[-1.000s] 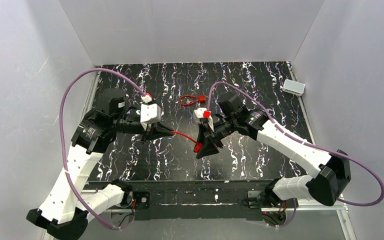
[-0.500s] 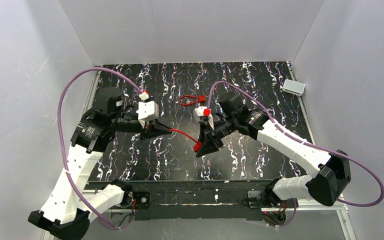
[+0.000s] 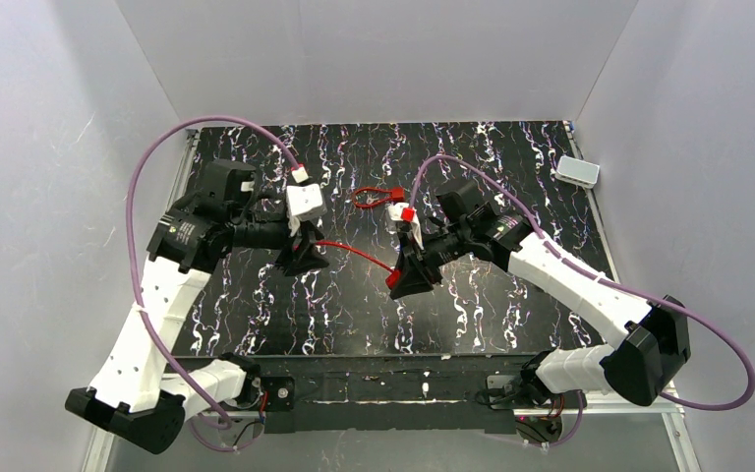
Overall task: Lock with the key
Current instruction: Pick up the lock from the center of the board, then lock the lock.
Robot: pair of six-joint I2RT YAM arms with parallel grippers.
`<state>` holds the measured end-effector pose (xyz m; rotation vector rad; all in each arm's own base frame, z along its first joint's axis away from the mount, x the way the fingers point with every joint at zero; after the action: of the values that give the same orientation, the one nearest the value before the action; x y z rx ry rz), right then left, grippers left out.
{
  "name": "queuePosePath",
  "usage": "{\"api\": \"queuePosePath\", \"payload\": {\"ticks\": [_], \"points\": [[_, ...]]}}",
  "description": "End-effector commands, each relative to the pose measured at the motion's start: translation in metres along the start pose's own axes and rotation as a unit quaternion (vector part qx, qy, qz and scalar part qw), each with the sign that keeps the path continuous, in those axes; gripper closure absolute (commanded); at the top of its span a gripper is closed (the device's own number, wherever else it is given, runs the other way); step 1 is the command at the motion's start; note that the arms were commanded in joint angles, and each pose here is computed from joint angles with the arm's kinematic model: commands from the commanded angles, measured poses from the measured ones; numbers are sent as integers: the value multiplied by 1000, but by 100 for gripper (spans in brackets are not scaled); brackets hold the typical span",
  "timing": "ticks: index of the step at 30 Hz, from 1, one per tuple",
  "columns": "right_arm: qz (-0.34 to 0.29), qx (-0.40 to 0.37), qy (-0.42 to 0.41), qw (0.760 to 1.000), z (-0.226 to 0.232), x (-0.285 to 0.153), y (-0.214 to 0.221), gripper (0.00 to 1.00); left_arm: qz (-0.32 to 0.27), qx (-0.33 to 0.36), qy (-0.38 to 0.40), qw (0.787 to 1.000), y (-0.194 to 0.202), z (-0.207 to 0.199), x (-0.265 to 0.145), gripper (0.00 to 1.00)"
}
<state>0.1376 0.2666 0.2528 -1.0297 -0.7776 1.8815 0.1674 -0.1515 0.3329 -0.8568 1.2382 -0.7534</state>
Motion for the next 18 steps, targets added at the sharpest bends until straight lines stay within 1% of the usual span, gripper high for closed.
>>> {"api": "queuePosePath", "payload": {"ticks": [1,5,8,10,14,18], "points": [[-5,-11,12,1000,1,-4,-1,99,83,60,-32,994,15,3,-27,44],[-4,-12,11,1000,3,-6,0,99,156,107,-29,981,33,11,-35,43],[-3,-12,6,1000,4,-6,0,99,184,134,-30,973,43,18,-36,43],[-3,-13,4,1000,5,-6,-1,99,187,143,-41,971,44,24,-34,44],[-3,-15,3,1000,6,-7,-1,99,183,152,-27,971,48,26,-28,45],[-3,-15,1,1000,7,-7,-1,99,185,149,-16,971,53,29,-22,49]]}}
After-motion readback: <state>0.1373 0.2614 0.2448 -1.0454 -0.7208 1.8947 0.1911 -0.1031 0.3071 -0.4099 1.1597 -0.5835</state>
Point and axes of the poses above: each gripper's point midway between its finger pads, its own x axis out along the fingers, its own z axis along the line the jaws close on, y = z × x, the point moved 5 cm from there along -x, back along the fingers, and after that the axes turned 10 degrees about x, right-handed, at the moved point
